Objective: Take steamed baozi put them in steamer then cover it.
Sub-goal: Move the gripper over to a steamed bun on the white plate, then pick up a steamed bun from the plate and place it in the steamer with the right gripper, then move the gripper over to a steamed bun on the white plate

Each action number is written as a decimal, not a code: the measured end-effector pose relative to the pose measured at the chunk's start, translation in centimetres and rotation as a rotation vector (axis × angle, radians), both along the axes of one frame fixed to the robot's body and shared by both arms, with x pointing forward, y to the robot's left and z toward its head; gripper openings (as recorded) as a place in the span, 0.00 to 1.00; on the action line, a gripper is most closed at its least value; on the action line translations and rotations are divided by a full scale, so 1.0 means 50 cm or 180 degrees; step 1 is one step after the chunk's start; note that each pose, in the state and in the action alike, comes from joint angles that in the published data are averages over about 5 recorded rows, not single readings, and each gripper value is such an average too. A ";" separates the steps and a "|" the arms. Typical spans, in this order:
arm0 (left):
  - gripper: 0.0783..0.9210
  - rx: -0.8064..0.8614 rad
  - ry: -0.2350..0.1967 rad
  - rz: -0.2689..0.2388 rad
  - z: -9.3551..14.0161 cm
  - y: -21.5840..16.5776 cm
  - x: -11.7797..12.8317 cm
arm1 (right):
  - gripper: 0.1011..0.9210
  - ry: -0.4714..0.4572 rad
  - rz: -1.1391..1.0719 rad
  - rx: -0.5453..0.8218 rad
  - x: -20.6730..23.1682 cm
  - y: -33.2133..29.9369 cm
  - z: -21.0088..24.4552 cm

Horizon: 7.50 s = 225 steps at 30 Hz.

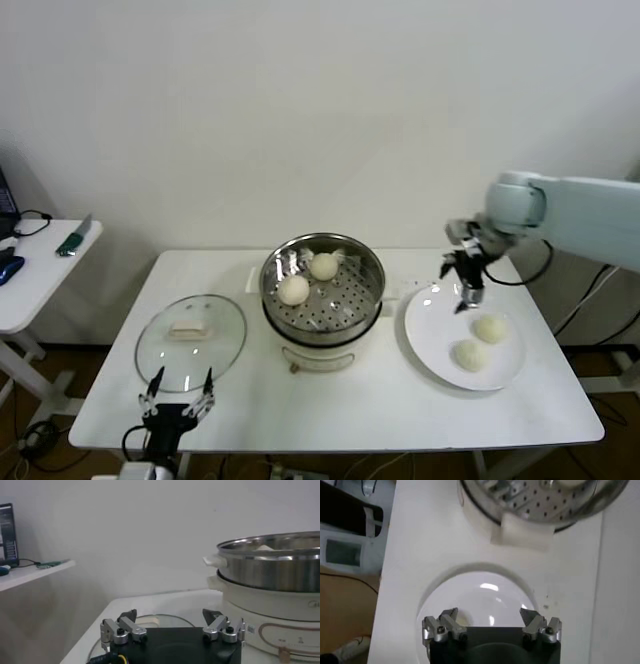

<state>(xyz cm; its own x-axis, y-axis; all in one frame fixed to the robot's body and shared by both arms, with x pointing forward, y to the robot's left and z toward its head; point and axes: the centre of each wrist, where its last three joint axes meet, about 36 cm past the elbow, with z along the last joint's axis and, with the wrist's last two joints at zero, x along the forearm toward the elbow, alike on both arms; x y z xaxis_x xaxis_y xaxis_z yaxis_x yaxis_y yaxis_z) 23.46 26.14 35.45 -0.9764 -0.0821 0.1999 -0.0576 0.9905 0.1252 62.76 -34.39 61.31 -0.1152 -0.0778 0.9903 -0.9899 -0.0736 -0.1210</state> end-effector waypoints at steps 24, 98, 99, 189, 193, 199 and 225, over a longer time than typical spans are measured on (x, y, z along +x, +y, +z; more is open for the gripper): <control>0.88 0.0025 0.0064 0.0040 -0.003 -0.009 -0.025 | 0.88 0.0101 -0.0137 -0.0230 -0.055 -0.062 -0.255; 0.88 0.0106 0.0039 0.0131 0.009 0.011 -0.037 | 0.69 -0.0770 0.3728 -0.0240 -0.066 0.538 0.093; 0.88 0.0107 0.0040 0.0132 0.009 0.011 -0.038 | 0.69 -0.0761 0.3746 -0.0242 -0.064 0.542 0.081; 0.88 0.0138 0.0103 0.0110 -0.026 0.005 -0.034 | 0.88 0.0011 0.0086 -0.0352 0.063 -0.206 -0.206; 0.88 0.0144 0.0113 0.0128 -0.028 0.008 -0.034 | 0.88 0.0027 0.0073 -0.0351 0.071 -0.201 -0.235; 0.88 0.0142 0.0122 0.0143 -0.028 0.008 -0.034 | 0.88 0.0024 0.0043 -0.0355 0.083 -0.192 -0.270; 0.88 0.0127 0.0124 0.0168 -0.023 0.003 -0.032 | 0.56 0.0023 -0.0021 -0.0336 0.101 -0.179 -0.277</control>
<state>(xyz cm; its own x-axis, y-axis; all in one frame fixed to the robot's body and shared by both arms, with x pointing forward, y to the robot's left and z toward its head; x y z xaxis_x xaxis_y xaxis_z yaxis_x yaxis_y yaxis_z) 21.88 26.31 34.29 -0.9620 -0.1418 0.2334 -0.1039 0.9804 0.1676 67.79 -43.35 47.46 -0.1084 0.0277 0.9937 -0.9912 -0.0790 -0.1059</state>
